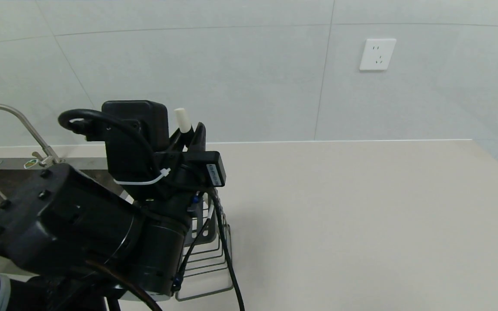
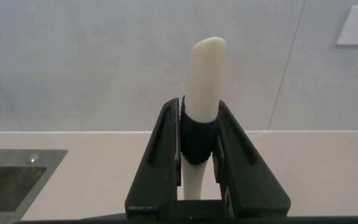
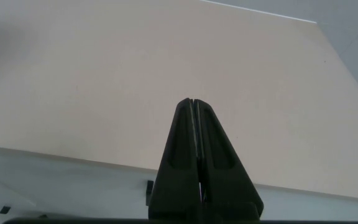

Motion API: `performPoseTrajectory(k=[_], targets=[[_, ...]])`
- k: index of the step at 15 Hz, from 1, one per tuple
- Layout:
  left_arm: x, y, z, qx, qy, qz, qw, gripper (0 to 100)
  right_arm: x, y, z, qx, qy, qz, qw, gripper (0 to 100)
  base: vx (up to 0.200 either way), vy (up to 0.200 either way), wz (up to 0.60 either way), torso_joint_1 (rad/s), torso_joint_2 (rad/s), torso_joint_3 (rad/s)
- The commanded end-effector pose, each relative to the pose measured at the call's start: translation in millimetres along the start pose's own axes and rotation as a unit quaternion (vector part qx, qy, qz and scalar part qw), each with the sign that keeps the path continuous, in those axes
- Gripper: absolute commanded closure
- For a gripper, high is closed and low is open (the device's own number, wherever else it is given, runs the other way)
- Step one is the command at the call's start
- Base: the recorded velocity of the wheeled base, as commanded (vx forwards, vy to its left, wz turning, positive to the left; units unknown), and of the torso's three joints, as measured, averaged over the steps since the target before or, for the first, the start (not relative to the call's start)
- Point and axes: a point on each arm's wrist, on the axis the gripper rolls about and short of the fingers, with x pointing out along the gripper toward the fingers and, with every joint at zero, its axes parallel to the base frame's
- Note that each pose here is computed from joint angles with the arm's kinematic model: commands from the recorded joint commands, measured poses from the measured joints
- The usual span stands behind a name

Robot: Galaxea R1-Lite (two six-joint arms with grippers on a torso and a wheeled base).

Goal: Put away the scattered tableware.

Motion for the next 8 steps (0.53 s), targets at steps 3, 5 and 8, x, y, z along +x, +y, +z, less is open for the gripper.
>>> performPoseTrajectory(k=[3,5,8], targets=[[-3.0,0.3,-10.8,0.012,0.015,-0.003,0.9998,100,0.2,0.0,0.1,0.0,0.001,0.0,1.0,100,0.0,0.0,0.0,0.0,0.0,0.0],[-5.0,0.6,-17.2,0.018,0.025,-0.006,0.9995,100,0.2,0.0,0.1,0.0,0.001,0.0,1.0,100,0.0,0.0,0.0,0.0,0.0,0.0],[-5.6,0.0,-21.9,0.022,0.032,-0.003,0.9992,100,0.2,0.0,0.1,0.0,0.001,0.0,1.0,100,0.0,0.0,0.0,0.0,0.0,0.0]])
